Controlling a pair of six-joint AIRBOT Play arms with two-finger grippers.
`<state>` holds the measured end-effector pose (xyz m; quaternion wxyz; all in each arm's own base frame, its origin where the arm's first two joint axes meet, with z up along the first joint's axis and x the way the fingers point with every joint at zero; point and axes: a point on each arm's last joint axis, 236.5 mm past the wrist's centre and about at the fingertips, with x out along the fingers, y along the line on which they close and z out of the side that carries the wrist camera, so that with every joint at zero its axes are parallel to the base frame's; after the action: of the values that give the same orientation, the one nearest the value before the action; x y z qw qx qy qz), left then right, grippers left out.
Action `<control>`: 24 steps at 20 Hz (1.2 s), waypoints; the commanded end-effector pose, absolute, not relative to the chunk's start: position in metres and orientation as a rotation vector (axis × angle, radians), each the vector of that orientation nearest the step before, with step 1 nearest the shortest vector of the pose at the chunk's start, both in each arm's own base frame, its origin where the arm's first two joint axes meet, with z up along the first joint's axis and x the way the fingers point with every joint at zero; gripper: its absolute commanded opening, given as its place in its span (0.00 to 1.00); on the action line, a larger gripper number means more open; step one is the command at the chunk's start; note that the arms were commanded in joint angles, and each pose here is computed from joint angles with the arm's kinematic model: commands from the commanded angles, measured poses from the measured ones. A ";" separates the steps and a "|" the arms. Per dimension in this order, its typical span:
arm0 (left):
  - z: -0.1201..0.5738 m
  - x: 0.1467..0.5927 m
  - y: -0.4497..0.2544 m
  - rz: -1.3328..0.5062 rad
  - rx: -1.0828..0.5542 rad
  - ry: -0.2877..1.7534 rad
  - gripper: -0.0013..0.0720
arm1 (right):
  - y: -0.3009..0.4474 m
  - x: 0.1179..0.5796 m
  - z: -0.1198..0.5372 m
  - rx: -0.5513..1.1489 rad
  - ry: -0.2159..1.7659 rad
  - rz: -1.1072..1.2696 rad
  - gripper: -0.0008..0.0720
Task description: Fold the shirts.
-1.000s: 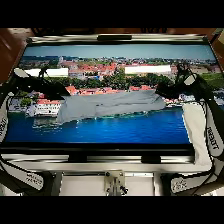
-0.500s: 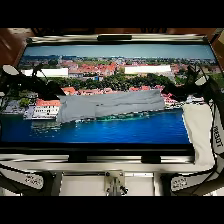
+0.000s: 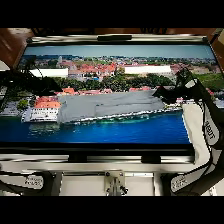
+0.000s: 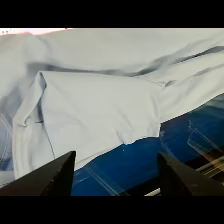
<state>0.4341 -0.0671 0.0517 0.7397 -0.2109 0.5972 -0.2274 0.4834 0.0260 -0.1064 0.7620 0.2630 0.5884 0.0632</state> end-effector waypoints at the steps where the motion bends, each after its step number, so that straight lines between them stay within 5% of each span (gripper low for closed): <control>1: 0.069 0.434 -0.071 -0.513 -0.456 1.272 0.84 | 0.056 0.462 -0.121 0.580 1.391 0.213 0.70; 3: 0.078 0.438 -0.072 -0.521 -0.453 1.247 0.84 | 0.065 0.456 -0.114 0.553 1.396 0.291 0.24; 4: 0.083 0.440 -0.074 -0.529 -0.457 1.233 0.84 | 0.070 0.460 -0.105 0.542 1.364 0.337 0.10; 5: 0.089 0.442 -0.077 -0.542 -0.466 1.216 0.83 | 0.075 0.466 -0.089 0.524 1.306 0.396 0.10; 7: 0.104 0.448 -0.086 -0.580 -0.508 1.170 0.44 | 0.082 0.480 -0.051 0.481 1.180 0.469 0.10; 11: 0.134 0.474 -0.126 -0.664 -0.629 1.028 0.06 | 0.088 0.477 0.032 0.492 1.051 0.478 0.10; 17: 0.119 0.484 -0.247 -0.702 -0.672 1.025 0.06 | 0.095 0.444 0.144 0.559 0.905 0.457 0.10; 24: 0.064 0.427 -0.381 -0.791 -0.668 1.206 0.06 | 0.091 0.385 0.216 0.517 0.826 0.398 0.10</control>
<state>0.4477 -0.3328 0.0807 0.7152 -0.2997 0.5265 -0.3485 0.4098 0.0954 0.1968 0.8587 0.2478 0.3958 0.2109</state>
